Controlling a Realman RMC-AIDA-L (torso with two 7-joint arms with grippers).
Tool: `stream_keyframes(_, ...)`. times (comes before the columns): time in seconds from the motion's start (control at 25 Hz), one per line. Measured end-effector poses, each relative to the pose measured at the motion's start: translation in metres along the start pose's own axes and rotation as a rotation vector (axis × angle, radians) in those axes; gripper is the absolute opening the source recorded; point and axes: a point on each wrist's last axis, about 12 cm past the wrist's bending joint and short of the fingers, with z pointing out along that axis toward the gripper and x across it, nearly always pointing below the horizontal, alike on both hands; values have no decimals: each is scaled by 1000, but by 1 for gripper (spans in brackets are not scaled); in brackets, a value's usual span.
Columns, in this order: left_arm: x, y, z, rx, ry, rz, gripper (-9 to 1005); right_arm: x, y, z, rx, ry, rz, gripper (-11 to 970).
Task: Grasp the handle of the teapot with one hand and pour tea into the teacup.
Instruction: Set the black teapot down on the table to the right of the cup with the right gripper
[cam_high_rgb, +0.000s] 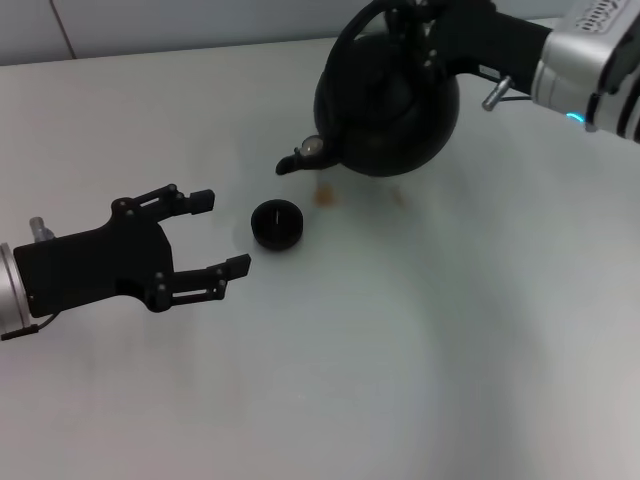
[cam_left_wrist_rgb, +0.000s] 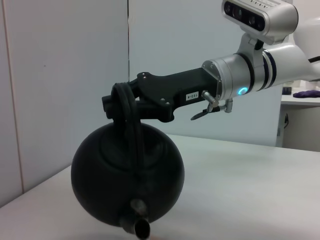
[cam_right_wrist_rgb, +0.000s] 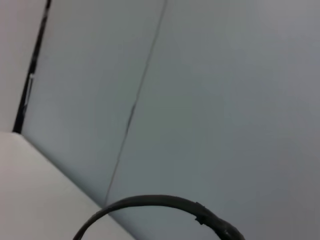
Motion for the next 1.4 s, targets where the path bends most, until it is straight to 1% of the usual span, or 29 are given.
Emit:
stream_keyframes(0.08,1,-1,-1,-1,0,-2,862,6,0,-7,30,-7,53,97)
stream_keyframes(0.28,1,-1,-2,0,0,-1,862,12,0,-12,50,-12,97,97)
stream_keyframes(0.32,1,-1,-2,0,0,-1,862,16,1,-14,57,-7,124,97)
stream_keyframes(0.56,1,-1,-2,-1,1,-2,862,27,3,-20,72,13,183,97)
stream_keyframes(0.72,1,-1,-3,-2,0,-2,862,37,3,-28,106,29,228,97)
stream_keyframes(1.04,1,-1,-2,-2,-1,-2,862,51,-1,-39,156,57,278,97)
stream_keyframes(1.4,-1,-2,1,6,-4,2,862,58,2,-42,160,82,299,96)
